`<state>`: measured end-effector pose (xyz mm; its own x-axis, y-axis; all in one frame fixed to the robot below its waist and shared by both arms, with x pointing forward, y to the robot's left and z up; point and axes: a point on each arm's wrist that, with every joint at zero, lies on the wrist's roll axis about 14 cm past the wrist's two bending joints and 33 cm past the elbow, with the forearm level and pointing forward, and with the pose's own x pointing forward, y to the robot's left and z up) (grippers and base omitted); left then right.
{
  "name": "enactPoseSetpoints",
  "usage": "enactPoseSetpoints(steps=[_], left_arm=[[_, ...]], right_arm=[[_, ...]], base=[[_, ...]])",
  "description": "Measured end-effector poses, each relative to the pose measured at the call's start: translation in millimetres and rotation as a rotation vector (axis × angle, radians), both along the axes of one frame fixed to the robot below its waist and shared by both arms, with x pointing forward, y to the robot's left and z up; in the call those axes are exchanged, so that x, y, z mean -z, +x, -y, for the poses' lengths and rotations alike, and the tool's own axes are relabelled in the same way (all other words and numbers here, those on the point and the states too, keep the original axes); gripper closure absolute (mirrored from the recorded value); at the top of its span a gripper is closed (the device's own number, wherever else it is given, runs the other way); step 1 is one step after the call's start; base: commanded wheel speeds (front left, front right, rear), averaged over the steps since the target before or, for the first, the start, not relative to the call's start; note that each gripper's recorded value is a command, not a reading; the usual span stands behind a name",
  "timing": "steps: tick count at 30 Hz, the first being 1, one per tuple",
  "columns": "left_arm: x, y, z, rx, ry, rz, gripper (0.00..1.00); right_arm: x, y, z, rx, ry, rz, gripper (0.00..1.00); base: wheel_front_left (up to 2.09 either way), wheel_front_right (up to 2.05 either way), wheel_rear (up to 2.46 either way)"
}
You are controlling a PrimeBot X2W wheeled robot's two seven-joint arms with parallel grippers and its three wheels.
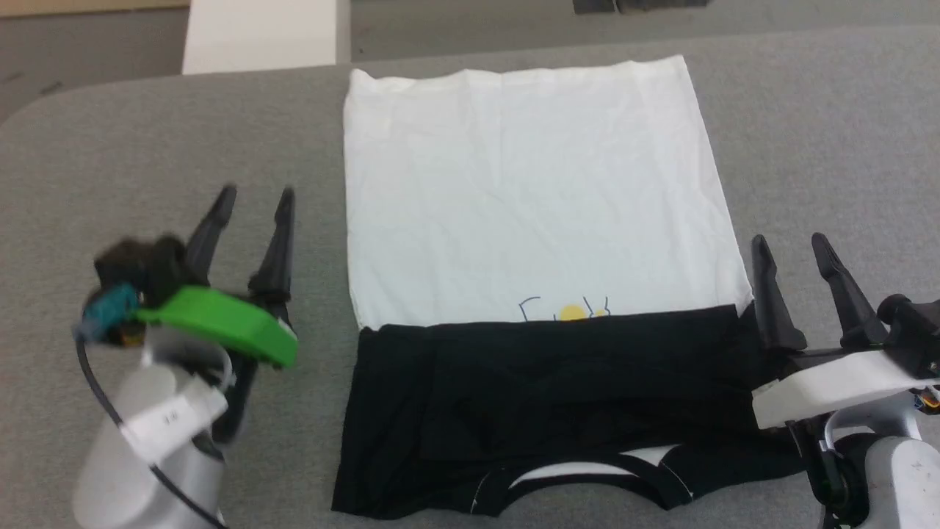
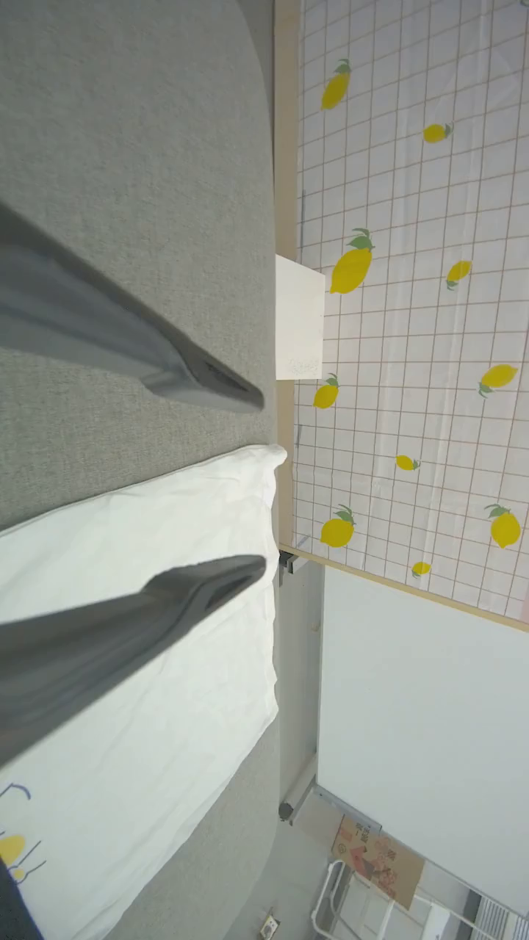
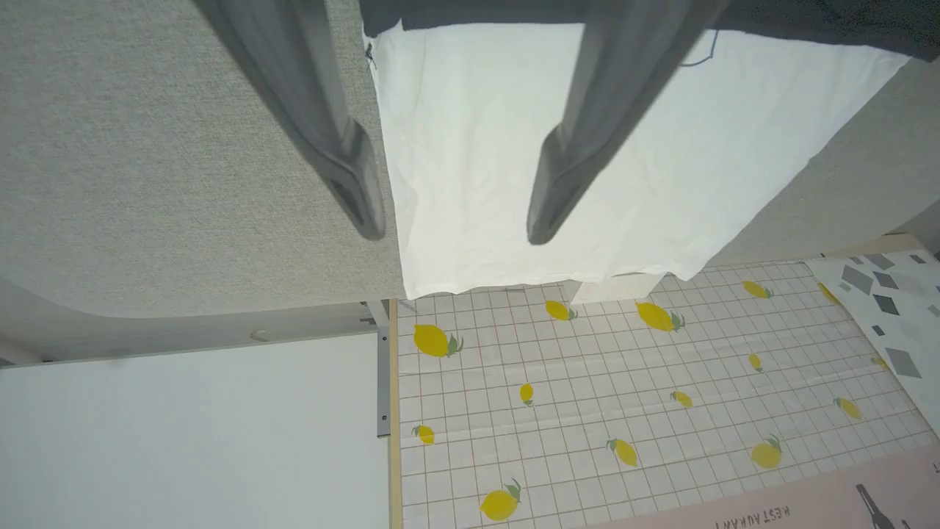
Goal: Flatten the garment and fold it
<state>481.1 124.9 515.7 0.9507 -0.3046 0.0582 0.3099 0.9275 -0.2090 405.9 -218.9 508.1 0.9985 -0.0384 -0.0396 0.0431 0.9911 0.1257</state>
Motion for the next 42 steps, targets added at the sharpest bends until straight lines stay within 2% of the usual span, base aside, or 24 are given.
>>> enactPoseSetpoints(steps=[6, 14, 21, 25, 32, 42], left_arm=[[-3.5, 59.3, 21.1, 0.151, 0.145, -0.071, 0.0], [15.8, 136.9, 26.2, 0.219, 0.306, -0.21, 0.0], [70.1, 179.0, 25.9, 0.209, 0.314, -0.447, 0.0], [90.9, 197.3, 33.6, 0.187, 0.288, -0.532, 0.0], [139.6, 210.0, 42.4, 0.151, 0.284, -0.7, 0.0], [165.0, 217.6, 52.0, 0.142, 0.274, -0.779, 0.0]], right_arm=[[16.0, 12.4, 2.7, 0.004, -0.053, -0.027, 0.0], [32.9, 31.8, 4.8, -0.001, -0.11, -0.041, 0.0], [45.9, 35.6, 12.3, 0.014, -0.128, -0.065, 0.0], [53.2, 36.2, 17.4, 0.026, -0.136, -0.082, 0.0], [69.3, 33.7, 25.4, 0.049, -0.136, -0.116, 0.0], [81.3, 31.3, 34.9, 0.074, -0.141, -0.145, 0.0]], base=[[0.0, 0.0, 0.0], [0.0, 0.0, 0.0], [0.0, 0.0, 0.0], [0.0, 0.0, 0.0], [0.0, 0.0, 0.0], [0.0, 0.0, 0.0]])
